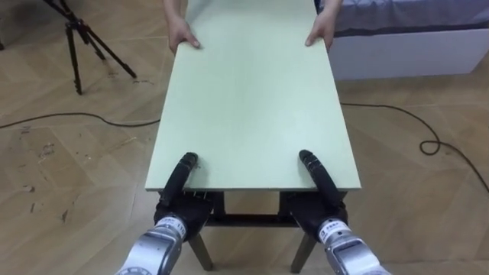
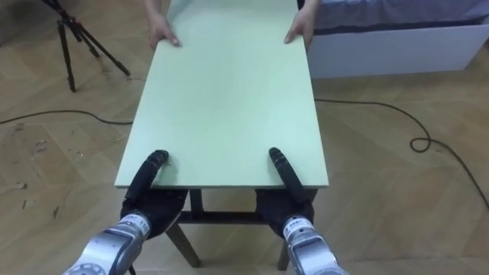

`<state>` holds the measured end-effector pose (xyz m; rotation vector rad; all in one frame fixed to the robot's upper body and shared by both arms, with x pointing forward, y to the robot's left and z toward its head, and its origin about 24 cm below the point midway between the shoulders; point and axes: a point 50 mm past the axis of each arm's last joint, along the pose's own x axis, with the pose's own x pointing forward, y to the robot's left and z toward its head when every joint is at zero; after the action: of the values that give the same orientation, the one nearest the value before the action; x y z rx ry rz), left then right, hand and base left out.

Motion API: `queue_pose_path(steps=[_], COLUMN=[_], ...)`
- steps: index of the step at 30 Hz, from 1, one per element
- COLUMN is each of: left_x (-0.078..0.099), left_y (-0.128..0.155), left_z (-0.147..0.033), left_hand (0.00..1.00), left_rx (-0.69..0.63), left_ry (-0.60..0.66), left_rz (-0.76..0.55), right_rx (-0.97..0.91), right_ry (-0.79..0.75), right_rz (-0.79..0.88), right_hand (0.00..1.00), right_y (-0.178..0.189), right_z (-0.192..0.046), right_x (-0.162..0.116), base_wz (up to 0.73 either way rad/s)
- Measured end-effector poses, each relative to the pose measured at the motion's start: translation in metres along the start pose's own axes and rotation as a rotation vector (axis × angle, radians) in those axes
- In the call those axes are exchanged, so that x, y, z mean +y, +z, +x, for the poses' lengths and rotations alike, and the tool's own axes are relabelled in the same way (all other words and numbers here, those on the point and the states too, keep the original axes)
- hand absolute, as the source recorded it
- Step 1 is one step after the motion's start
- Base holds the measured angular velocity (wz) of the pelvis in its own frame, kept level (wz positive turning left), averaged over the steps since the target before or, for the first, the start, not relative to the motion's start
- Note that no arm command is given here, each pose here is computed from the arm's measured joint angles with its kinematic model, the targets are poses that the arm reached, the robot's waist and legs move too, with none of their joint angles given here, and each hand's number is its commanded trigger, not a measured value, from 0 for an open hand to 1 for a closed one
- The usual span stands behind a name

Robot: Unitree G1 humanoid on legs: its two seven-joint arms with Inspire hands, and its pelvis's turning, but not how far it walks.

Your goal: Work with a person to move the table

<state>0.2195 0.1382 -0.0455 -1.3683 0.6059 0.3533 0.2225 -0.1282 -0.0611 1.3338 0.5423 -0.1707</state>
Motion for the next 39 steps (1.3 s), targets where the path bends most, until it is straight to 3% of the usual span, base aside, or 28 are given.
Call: queue_pose_path(steps=[13,21,39], left_x=[-0.003,0.014,0.023], left_y=[0.0,-0.006,-0.015], left_z=[-0.008,-0.028,-0.036], left_hand=[1.0,1.0,1.0], left_rx=[-0.016,-0.013,-0.014], left_ry=[-0.084,-0.109,-0.133], left_rz=[0.018,0.01,0.012], right_rx=[-0.009,-0.006,-0.035], right_ry=[0.024,0.005,0.042], right_rz=[-0.01,-0.012,-0.06], right_hand=[1.0,1.0,1.0], right_y=[0.003,-0.002,-0.001], right_z=[-0.005,-0.026,-0.039], right_x=[0.016,0.002,0.004], base_wz=[0.0,0.01,-0.01])
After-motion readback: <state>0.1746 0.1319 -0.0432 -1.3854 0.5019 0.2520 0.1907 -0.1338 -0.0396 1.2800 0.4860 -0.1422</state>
